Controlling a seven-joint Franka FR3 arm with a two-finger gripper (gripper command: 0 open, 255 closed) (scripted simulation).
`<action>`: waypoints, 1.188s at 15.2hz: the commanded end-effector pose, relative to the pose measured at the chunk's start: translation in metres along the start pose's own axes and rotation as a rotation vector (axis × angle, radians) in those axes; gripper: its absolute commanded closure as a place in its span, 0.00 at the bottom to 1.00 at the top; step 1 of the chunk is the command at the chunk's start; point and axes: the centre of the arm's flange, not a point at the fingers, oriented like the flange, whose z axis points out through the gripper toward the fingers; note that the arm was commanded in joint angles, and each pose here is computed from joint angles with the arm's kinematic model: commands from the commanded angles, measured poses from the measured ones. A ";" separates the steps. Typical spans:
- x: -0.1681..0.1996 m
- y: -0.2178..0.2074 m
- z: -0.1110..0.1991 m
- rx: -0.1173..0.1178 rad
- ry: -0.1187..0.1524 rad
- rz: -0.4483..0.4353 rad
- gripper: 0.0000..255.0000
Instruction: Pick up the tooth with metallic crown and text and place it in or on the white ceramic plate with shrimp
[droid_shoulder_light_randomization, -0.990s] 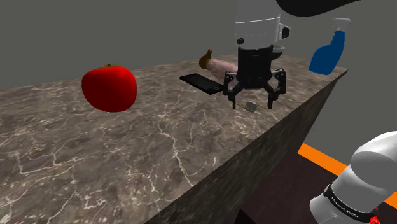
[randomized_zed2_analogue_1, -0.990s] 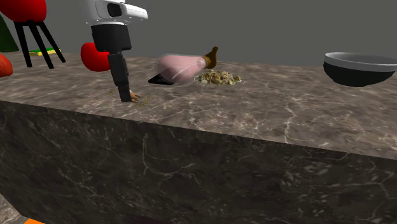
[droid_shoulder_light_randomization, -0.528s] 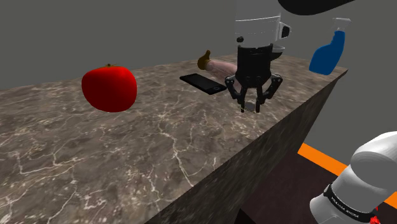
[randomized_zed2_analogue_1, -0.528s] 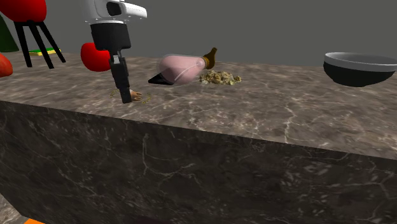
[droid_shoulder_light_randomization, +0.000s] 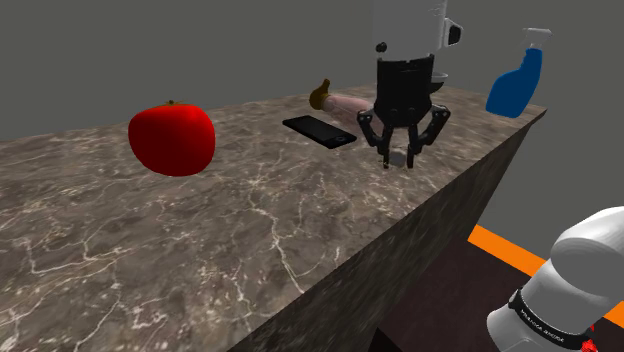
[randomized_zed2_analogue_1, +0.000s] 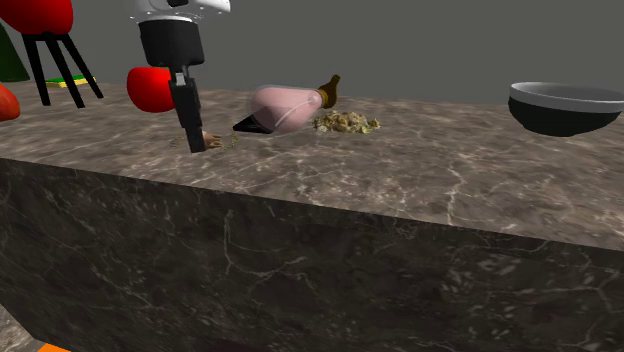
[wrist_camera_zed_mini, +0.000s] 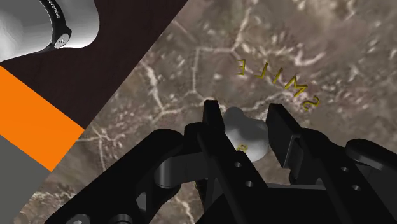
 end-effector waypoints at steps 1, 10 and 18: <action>-0.001 0.002 -0.011 -0.001 0.000 0.000 1.00; 0.000 0.010 -0.058 -0.001 0.000 0.000 1.00; 0.064 -0.003 -0.075 -0.001 0.000 0.000 1.00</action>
